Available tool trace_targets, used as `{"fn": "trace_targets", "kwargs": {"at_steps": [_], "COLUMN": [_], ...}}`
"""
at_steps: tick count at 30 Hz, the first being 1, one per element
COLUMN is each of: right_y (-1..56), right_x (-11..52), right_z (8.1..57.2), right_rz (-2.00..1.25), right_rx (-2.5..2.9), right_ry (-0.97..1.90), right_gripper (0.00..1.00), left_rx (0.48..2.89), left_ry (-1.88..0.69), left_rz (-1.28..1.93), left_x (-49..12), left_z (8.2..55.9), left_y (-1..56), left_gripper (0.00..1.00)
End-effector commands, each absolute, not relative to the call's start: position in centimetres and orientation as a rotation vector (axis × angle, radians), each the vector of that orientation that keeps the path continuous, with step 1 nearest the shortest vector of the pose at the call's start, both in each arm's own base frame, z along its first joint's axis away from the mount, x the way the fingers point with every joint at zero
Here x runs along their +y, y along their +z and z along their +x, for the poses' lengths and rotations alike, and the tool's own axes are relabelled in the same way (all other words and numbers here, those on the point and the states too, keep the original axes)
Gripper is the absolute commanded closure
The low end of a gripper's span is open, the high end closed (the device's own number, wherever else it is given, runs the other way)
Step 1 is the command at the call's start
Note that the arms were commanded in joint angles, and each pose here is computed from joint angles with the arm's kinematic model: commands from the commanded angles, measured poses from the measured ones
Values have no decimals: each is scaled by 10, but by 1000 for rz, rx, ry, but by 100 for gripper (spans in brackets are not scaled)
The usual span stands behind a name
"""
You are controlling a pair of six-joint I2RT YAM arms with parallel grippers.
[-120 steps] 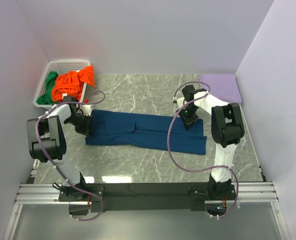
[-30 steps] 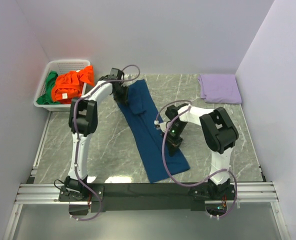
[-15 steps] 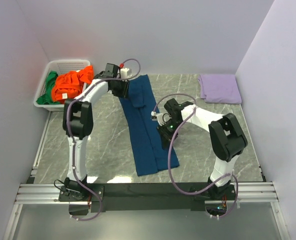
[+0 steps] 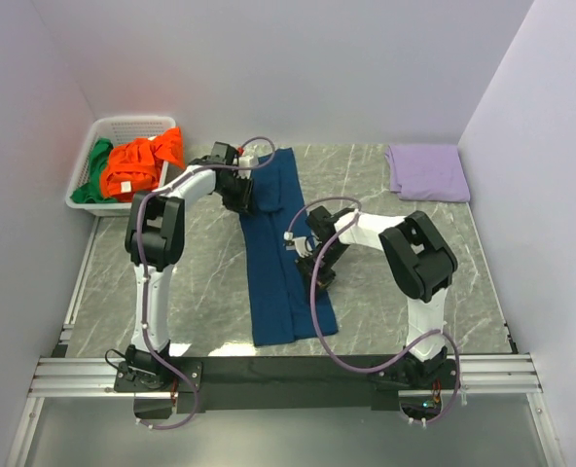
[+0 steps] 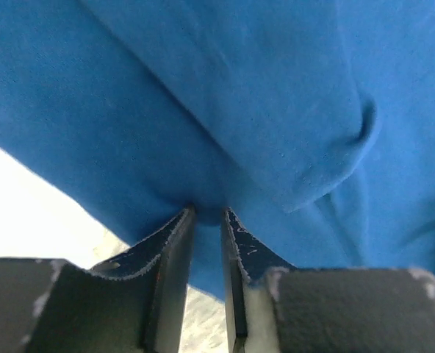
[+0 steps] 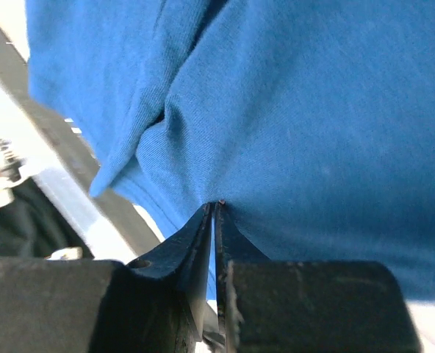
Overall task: Fold and stack the t-shirts
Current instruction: Fold the tshirt
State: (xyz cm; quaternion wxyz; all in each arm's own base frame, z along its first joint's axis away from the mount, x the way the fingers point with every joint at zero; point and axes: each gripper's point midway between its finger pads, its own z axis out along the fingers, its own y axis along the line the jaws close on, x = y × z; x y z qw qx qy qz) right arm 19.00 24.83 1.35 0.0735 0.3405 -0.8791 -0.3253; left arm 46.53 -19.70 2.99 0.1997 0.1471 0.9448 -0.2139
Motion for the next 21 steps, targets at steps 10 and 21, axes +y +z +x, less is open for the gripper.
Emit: {"fn": "trace_targets", "kwargs": {"at_steps": [10,21], "right_y": [-1,4], "right_x": [263,258], "right_z": [237,258], "right_rz": [932,867], "right_rx": [-2743,-2762], "right_ry": [-958,-1012], "right_gripper": [84,80], "left_rx": [2596,2427], "left_ry": [-465,-494], "left_rz": [370,469], "left_x": [-198,-204], "left_z": [540,565], "left_y": [6,40], "left_gripper": [72,55]}}
